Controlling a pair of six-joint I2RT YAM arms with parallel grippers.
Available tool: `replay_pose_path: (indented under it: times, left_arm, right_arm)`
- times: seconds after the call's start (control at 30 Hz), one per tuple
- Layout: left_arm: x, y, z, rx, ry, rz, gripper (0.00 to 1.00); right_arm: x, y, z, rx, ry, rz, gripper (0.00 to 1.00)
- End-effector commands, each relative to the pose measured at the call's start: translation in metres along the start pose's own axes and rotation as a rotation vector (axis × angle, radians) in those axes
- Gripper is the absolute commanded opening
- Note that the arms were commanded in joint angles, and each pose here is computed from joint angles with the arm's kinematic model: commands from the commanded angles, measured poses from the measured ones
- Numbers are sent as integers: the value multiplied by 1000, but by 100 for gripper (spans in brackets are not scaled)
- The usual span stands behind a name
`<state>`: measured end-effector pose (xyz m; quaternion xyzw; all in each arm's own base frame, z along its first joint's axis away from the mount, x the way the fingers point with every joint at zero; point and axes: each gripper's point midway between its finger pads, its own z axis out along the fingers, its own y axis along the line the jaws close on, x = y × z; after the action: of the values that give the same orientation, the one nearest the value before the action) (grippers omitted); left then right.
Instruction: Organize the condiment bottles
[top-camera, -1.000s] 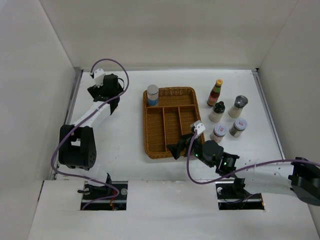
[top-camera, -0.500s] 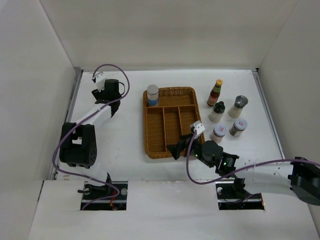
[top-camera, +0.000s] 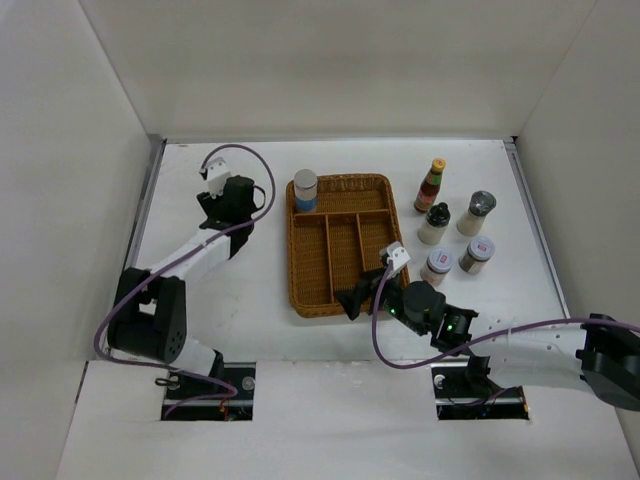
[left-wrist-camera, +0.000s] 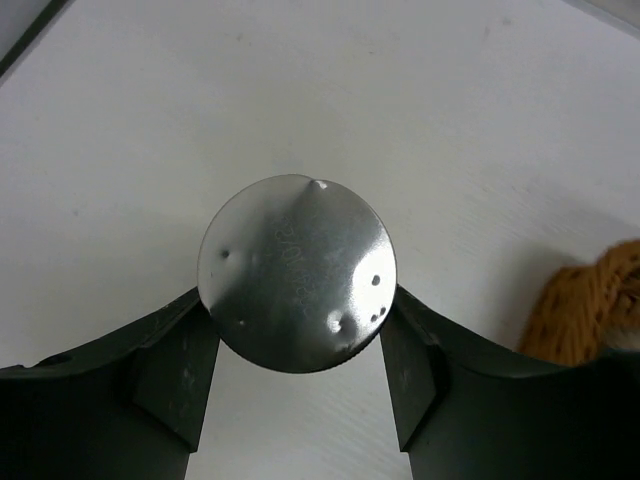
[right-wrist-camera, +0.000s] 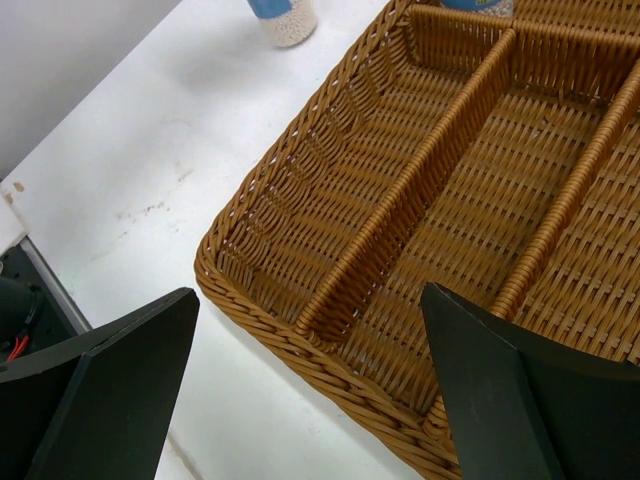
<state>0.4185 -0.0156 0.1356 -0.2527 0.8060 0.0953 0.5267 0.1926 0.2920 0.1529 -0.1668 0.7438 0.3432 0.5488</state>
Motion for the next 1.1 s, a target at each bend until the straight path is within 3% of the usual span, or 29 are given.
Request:
replay_pose_path:
  times: [0.0,0.37,0.67,0.77,1.07]
  left_arm:
    - [-53,-17,-39,83,-166,-109,26]
    - [-48,-43,-131,298,-204,-66,26]
    - [-37,-106,-204,533,-199,-59,26]
    - [-29,-127,-212,575,-193,-49,26]
    - [5,-165,-187,601,-171,-8,27]
  right_arm:
    - [-23,10,1,-18,-66,23,100]
    - [-25,7,-2,-15,-78,37,100]
    - [-29,-12,-3,57,-106,52,100]
    - [-35,-22,-6,91,-134,67,100]
    - [-55,-53,-25,163,-251,166,100]
